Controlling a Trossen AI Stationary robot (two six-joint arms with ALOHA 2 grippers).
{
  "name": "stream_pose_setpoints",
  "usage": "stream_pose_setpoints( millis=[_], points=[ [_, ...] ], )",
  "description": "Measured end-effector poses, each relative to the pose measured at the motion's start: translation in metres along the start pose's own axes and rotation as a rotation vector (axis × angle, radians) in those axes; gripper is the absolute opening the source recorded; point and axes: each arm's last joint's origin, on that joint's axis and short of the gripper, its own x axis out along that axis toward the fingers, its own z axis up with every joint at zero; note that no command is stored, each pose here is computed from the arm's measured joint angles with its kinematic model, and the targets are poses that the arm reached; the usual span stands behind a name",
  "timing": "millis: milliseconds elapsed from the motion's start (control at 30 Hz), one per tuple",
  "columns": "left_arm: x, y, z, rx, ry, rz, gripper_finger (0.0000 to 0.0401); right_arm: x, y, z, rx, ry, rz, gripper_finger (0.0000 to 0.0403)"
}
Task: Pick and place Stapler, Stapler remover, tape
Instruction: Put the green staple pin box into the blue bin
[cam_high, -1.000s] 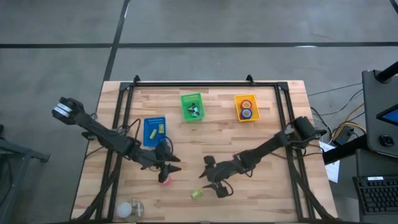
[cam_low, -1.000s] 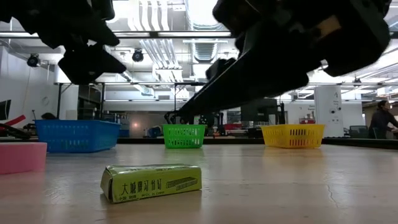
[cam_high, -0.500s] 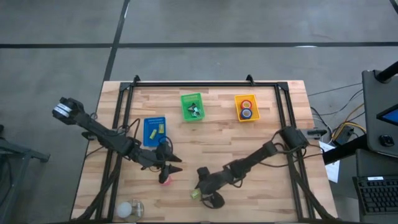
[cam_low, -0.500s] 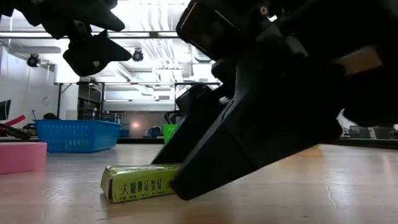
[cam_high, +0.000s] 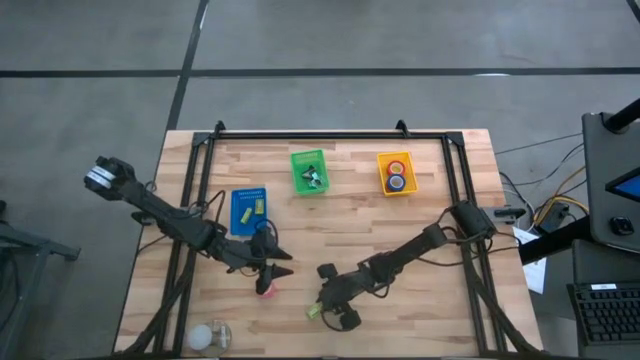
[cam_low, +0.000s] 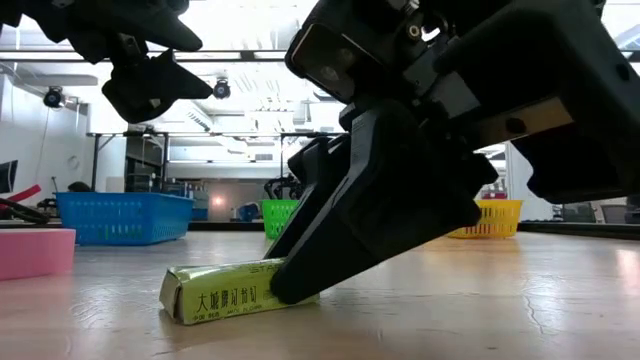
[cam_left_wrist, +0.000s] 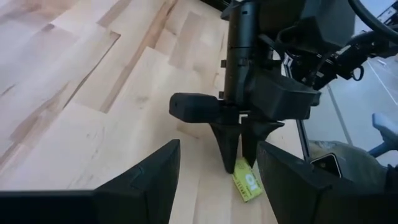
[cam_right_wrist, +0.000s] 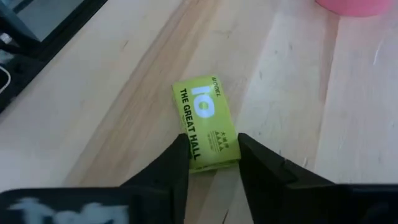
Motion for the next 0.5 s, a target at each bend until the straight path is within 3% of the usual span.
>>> stream_pose_setpoints(
  millis=[100,267,500],
  points=[
    [0.000,0.001,0.000,-0.025,-0.010,0.013,0.0216,-0.001,0.000,0.002,-0.013,0.000,-0.001,0.0094],
    [0.000,0.002,0.001,-0.155,-0.052,0.055,0.0216,-0.012,-0.004,0.008,-0.025,0.018,-0.038,0.0108],
    [0.002,0.002,0.004,-0.266,-0.150,0.098,0.0216,-0.053,-0.008,0.029,-0.070,0.061,-0.259,0.0118]
  ],
)
